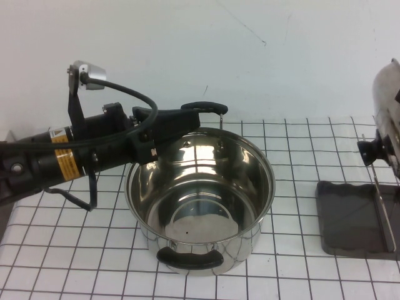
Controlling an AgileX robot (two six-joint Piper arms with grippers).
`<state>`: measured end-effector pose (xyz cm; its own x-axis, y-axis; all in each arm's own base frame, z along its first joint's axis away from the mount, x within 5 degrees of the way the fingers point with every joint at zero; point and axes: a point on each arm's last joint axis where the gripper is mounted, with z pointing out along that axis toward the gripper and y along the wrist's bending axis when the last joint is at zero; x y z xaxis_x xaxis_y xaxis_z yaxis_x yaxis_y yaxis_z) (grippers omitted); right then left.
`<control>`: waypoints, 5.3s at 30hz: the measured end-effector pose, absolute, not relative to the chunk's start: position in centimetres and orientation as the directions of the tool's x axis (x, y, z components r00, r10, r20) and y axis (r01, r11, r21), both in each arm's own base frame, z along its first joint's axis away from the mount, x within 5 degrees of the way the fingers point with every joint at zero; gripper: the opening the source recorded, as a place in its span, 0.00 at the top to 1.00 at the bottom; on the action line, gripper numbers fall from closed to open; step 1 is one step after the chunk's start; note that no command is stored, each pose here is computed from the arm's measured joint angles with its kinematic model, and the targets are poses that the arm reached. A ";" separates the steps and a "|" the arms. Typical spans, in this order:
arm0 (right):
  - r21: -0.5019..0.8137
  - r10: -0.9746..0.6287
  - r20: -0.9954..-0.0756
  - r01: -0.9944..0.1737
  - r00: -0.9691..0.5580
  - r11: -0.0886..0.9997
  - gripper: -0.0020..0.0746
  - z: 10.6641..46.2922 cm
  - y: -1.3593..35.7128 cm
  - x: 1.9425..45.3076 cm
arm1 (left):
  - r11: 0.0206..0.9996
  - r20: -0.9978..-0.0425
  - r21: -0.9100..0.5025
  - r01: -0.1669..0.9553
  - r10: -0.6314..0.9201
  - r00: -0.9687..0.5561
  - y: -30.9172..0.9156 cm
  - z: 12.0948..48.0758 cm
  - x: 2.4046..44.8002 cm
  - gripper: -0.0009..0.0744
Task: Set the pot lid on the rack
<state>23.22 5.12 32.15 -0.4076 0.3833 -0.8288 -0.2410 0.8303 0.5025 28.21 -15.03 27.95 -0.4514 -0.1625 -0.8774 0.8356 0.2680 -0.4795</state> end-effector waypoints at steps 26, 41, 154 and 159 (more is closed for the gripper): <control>0.458 0.296 -0.826 -0.265 -0.480 0.848 0.65 29.0 5.7 25.7 | 0.269 -0.912 -0.410 0.872 -0.106 -0.396 -15.1 27.7 28.0 0.99; 0.368 0.233 -0.905 -0.382 -0.355 0.848 0.48 32.6 5.7 22.7 | 0.284 -0.923 -0.384 0.878 -0.090 -0.374 -15.0 27.7 28.0 0.99; -0.035 -0.021 -0.939 0.034 -0.344 0.999 0.98 16.7 -0.3 5.1 | 0.573 -0.963 -0.134 0.808 0.118 -0.243 -6.9 18.2 3.1 0.99; -0.033 -0.019 -0.939 0.035 -0.344 0.999 0.98 16.7 -0.3 5.1 | 0.573 -0.963 -0.134 0.808 0.118 -0.243 -6.9 18.2 3.1 0.99</control>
